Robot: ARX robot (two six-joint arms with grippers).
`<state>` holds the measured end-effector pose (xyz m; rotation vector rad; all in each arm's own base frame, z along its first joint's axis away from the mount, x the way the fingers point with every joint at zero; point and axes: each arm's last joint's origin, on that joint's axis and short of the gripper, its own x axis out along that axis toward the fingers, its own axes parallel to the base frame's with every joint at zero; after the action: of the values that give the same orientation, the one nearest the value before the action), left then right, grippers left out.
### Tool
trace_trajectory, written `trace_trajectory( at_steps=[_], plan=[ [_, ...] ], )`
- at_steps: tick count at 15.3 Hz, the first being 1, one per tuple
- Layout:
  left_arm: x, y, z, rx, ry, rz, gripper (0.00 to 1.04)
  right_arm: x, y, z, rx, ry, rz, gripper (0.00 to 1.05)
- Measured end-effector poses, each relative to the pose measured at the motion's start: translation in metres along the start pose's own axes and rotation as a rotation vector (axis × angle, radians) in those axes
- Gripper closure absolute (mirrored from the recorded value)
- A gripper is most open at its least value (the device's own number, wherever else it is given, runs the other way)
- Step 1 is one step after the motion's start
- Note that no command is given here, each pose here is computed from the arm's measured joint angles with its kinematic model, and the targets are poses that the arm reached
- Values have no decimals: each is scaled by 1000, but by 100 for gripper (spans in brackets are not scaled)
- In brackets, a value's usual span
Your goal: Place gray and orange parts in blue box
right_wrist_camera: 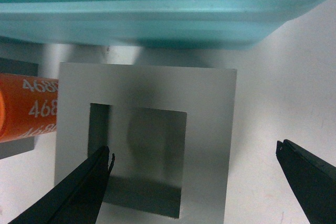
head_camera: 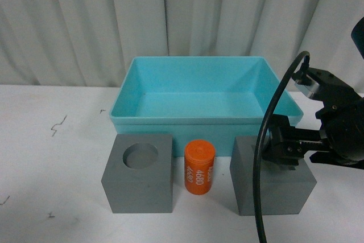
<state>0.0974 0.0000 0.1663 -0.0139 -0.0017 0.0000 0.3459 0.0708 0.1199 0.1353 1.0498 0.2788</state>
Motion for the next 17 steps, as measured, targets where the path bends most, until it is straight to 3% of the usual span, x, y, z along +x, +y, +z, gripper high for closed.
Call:
trace_trajectory(
  at_steps=[7,11,14,17],
  plan=[
    [0,0,0,0,0,0,7,15,-10,-5,52,-2,2,7],
    [0,0,0,0,0,0,7,15,-9,-3,60,-14,19,54],
    [0,0,0,0,0,0,7,8,-11,0,62,-33,-18,83],
    [0,0,0,0,0,0,7,-5,-11,-10,54,-21,-32,86]
  ],
)
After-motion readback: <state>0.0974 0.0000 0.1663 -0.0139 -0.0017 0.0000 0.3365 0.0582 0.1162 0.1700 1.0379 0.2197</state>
